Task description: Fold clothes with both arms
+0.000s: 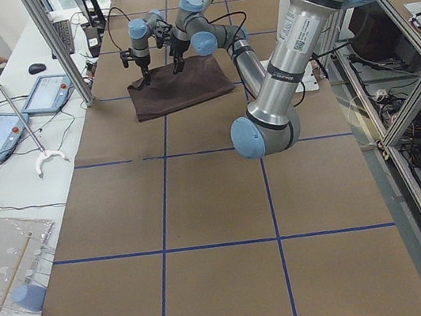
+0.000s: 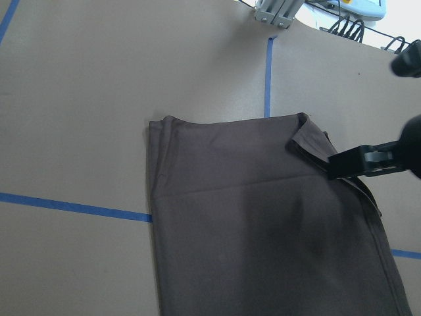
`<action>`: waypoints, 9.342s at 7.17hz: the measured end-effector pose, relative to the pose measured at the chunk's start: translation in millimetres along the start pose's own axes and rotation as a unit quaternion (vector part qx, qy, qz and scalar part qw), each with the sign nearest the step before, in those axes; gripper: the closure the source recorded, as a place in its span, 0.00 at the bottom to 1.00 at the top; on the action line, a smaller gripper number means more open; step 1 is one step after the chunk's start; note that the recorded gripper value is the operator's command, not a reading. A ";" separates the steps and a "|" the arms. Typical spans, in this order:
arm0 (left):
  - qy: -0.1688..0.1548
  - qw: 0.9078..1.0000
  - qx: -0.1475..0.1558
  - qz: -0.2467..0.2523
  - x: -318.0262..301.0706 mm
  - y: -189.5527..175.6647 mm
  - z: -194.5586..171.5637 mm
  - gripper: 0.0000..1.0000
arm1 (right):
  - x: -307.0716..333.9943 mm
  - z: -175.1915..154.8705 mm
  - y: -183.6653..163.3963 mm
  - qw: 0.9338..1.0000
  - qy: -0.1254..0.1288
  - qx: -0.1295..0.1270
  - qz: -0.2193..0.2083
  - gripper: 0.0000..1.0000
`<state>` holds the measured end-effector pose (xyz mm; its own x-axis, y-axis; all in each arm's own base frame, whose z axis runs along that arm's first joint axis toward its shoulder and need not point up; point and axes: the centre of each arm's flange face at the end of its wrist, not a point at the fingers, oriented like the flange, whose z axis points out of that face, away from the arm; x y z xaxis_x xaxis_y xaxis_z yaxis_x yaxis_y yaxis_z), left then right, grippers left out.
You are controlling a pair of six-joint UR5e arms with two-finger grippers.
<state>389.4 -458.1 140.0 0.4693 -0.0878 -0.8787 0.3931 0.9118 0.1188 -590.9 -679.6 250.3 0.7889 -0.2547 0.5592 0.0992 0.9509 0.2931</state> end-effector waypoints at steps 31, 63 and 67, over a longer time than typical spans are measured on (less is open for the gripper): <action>-0.051 0.963 -0.190 -0.184 8.6 254.5 149.2 0.12 | 139.4 -123.6 99.2 0.991 -0.103 -0.063 0.060 0.00; -0.057 0.980 -0.178 -0.065 -18.4 216.5 64.6 1.00 | -53.8 -43.1 392.8 0.864 -0.001 -0.079 0.496 0.00; -0.057 0.980 -0.178 -0.065 -18.4 216.5 64.6 1.00 | -57.3 -43.2 393.5 0.866 -0.005 -0.079 0.494 0.84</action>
<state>517.0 -285.0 211.7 0.5275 -0.2378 -0.8156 0.1644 0.9704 -0.1766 -570.9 -283.3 300.1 0.5309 0.6966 0.4827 -0.5392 0.7170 -0.4418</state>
